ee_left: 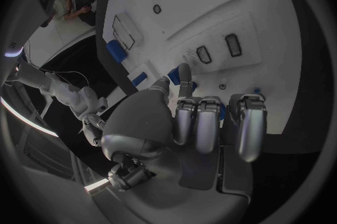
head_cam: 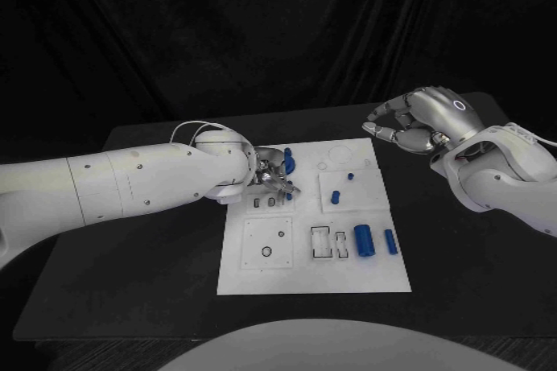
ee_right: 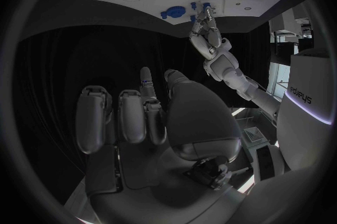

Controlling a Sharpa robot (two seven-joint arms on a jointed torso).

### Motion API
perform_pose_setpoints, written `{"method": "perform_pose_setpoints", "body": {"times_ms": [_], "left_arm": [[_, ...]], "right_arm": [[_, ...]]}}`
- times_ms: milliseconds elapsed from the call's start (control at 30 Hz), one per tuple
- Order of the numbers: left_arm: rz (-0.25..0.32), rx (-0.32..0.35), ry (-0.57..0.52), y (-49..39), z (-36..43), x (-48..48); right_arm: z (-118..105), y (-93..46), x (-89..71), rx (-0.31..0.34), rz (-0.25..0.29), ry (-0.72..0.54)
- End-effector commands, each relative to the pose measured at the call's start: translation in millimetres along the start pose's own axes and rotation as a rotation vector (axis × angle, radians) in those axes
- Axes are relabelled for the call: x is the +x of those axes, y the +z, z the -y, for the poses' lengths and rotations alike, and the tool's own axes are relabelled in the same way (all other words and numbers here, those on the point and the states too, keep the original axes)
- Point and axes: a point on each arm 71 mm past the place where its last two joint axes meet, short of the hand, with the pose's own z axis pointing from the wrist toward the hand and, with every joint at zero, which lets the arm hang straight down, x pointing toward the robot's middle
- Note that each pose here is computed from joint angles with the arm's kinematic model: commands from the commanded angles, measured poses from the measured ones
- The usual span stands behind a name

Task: Assemble the parts on the task board

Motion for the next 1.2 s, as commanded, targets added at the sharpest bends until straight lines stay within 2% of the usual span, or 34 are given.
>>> {"method": "perform_pose_setpoints", "body": {"times_ms": [33,833,1067,1200], "left_arm": [[-0.010,0.009,0.006,0.6,1.2,1.7],[-0.003,0.003,-0.001,-2.0,-5.3,1.0],[0.006,0.001,-0.009,-6.5,-10.3,0.9],[0.014,-0.005,-0.015,-12.0,-16.4,-0.1]], "right_arm": [[0.3,-0.5,0.2,0.006,0.002,0.002],[2.5,0.1,0.4,0.010,0.003,0.007],[3.2,0.0,0.6,0.014,-0.002,0.008],[3.2,0.1,0.8,0.017,-0.003,0.009]]}}
